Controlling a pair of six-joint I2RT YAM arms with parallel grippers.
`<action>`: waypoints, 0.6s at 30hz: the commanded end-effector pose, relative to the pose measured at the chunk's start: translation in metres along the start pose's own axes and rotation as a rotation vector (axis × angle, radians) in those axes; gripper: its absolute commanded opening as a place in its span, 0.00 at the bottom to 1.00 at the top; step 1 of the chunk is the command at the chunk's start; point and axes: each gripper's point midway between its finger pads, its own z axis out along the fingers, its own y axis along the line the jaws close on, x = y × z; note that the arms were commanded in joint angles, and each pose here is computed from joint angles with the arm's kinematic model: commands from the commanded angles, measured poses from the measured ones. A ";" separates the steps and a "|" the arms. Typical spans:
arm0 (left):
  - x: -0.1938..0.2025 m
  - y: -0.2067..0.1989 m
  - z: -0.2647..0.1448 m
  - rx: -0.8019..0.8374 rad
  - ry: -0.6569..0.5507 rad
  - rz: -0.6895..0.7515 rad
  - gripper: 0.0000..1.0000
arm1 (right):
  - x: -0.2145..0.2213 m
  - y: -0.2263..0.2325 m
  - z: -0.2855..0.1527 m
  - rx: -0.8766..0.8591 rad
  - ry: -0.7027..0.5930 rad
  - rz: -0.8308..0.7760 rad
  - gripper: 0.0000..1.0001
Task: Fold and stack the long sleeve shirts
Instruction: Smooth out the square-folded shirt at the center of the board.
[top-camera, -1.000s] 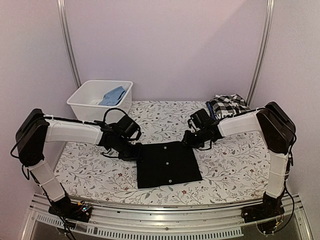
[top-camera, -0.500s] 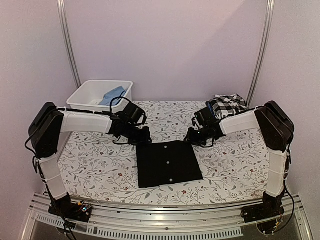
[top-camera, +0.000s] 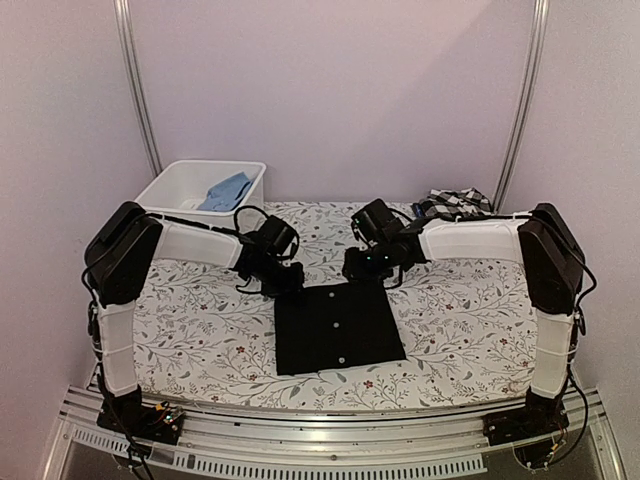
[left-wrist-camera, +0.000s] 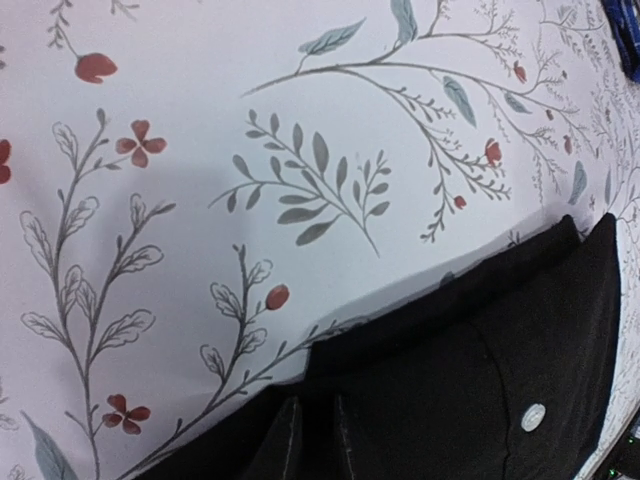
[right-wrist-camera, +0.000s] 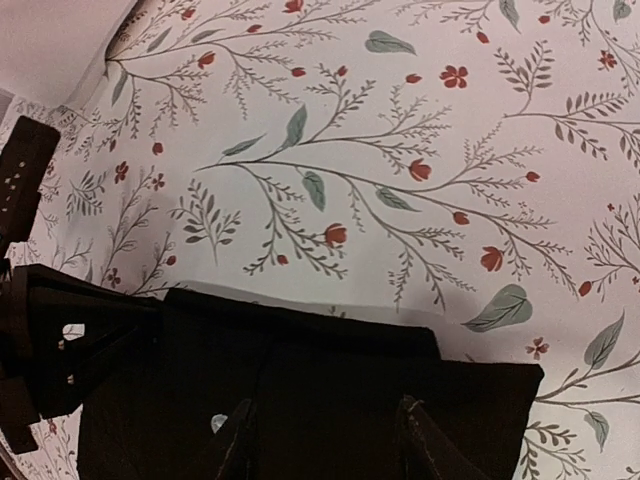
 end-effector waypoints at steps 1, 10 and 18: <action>-0.007 0.008 0.003 -0.034 0.001 0.006 0.12 | 0.009 0.010 0.006 0.088 0.026 -0.087 0.45; -0.011 0.002 -0.002 -0.016 0.000 0.015 0.12 | 0.041 0.000 0.049 0.130 0.121 -0.073 0.46; -0.021 -0.008 -0.064 0.011 -0.089 0.020 0.15 | 0.051 -0.030 0.067 0.192 0.183 -0.041 0.50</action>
